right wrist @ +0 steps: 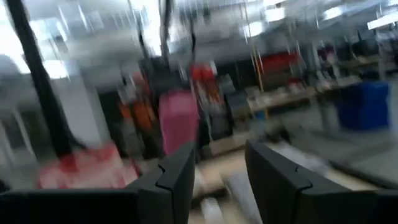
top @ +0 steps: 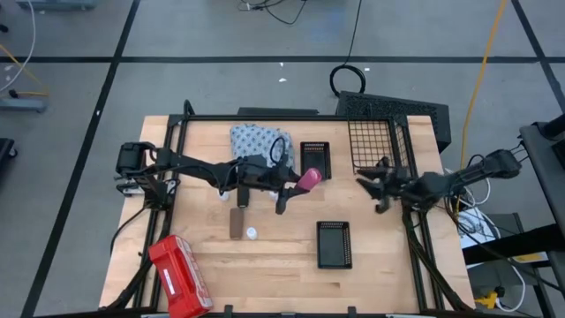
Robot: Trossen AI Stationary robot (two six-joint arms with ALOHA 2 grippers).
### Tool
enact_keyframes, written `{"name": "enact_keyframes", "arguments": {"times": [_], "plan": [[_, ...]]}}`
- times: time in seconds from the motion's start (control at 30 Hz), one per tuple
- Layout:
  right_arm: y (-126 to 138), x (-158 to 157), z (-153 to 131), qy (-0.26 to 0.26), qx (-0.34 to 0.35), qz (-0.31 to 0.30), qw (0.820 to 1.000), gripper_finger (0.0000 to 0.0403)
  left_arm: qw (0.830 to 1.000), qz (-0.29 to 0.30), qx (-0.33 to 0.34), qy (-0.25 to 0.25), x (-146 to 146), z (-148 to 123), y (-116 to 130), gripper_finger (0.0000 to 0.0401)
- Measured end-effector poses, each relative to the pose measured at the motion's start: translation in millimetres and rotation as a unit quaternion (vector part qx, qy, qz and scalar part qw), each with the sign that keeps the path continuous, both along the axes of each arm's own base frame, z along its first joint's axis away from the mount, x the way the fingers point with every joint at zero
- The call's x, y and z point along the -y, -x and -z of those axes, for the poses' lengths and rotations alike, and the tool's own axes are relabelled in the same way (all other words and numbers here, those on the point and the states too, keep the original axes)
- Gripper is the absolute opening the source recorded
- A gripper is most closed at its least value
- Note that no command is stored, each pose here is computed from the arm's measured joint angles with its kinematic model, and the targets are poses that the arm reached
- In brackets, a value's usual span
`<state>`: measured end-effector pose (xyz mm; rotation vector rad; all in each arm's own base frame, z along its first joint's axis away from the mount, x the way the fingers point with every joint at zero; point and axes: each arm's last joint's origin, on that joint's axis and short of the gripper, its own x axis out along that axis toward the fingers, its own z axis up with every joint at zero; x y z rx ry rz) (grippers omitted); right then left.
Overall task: Pick & Place Medicine items
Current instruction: Put the pink bandage into the bottom black basket
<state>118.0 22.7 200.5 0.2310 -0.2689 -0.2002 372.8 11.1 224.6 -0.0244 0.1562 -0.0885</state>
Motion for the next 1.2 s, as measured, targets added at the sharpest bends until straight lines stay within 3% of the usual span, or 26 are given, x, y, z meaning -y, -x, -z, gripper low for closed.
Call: {"name": "enact_keyframes", "arguments": {"times": [0.13,0.3,0.53,0.67,0.87,1.2], "plan": [[-22,-5,-12,0.024,-0.03,0.008,0.999,0.0156,1.0,-0.001,0.0,0.0,0,0,0,0.0134],[-54,-11,-25,0.047,-0.059,0.005,0.997,0.0232,1.0,-0.018,0.0,-0.004,-1,0,0,0.0134],[-94,-7,-49,0.035,-0.059,0.029,0.997,0.0312,1.0,-0.027,-0.004,-0.005,-2,1,0,0.0134],[-109,-2,-45,0.035,-0.078,0.042,0.995,0.0319,1.0,-0.026,-0.004,-0.005,-2,1,0,0.0134],[-123,1,-34,-0.004,-0.064,0.0,0.998,0.0312,1.0,-0.026,-0.004,-0.007,-2,1,0,0.0134],[-132,8,-23,-0.007,-0.068,0.017,0.998,0.0267,1.0,-0.027,-0.005,-0.011,-2,1,0,0.0134]]}}
